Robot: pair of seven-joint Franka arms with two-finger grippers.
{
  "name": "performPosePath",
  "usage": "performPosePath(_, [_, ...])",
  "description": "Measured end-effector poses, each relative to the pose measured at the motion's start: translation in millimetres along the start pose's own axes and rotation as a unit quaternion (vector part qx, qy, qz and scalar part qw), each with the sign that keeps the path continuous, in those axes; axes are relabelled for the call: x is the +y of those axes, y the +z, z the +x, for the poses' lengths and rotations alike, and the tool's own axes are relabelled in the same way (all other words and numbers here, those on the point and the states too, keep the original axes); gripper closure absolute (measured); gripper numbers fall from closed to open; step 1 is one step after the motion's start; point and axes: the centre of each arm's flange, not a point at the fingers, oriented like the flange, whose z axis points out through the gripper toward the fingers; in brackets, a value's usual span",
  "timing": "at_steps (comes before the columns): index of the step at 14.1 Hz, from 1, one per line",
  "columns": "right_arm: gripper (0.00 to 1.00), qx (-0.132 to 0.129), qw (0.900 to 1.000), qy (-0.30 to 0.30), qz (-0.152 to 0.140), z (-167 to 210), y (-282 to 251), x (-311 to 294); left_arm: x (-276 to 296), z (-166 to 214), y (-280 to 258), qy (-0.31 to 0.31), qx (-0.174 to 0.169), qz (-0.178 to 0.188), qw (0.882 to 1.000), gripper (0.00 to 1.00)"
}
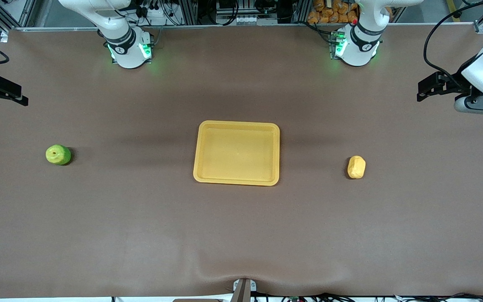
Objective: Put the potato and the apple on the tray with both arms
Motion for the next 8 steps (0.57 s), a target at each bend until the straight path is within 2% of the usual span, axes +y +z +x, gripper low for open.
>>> performPosePath(8, [0.00, 0.003, 1.000, 0.022, 0.008, -5.3, -1.1, 24.5, -0.1, -0.2, -2.2, 0.000, 0.002, 0.000, 1.000, 0.00])
